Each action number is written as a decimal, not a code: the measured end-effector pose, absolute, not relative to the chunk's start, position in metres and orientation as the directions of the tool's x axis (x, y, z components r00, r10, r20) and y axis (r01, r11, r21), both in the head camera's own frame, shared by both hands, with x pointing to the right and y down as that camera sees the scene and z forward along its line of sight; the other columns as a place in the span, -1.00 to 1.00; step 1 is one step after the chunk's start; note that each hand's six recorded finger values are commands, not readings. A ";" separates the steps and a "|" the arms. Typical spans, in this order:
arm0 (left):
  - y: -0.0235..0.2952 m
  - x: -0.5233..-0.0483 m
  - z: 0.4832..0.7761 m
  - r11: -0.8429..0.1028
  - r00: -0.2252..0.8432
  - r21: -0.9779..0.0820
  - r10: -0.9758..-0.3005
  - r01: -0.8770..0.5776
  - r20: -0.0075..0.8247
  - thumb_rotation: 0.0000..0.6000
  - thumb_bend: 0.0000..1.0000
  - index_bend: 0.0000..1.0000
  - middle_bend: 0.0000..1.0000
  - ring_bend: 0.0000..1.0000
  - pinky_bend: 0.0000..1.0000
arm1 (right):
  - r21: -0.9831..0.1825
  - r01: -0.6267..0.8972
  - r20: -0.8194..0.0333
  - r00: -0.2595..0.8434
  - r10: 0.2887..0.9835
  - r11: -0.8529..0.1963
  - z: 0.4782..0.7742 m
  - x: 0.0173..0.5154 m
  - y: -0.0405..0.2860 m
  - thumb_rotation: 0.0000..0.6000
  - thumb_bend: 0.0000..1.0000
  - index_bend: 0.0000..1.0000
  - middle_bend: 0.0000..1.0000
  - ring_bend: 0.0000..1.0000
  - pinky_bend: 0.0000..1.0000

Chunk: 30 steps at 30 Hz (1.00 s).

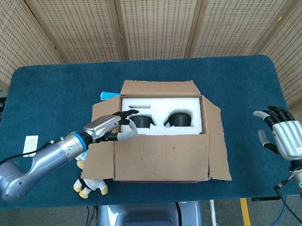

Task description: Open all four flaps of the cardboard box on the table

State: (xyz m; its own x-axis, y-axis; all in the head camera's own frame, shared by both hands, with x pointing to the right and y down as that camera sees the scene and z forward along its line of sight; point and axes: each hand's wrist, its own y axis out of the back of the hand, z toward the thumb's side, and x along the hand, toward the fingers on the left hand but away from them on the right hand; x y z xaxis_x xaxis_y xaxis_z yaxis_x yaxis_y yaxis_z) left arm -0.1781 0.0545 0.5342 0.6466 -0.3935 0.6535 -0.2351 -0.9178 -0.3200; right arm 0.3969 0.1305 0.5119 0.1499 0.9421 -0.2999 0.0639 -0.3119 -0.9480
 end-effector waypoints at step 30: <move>0.099 -0.187 0.496 -0.945 0.848 0.301 0.055 -0.126 0.527 -0.99 -0.69 -0.21 -1.00 -1.00 -1.00 | -0.951 0.055 -0.294 0.152 0.944 -0.305 0.509 0.393 0.129 1.00 0.08 -0.50 -0.37 -0.65 -0.62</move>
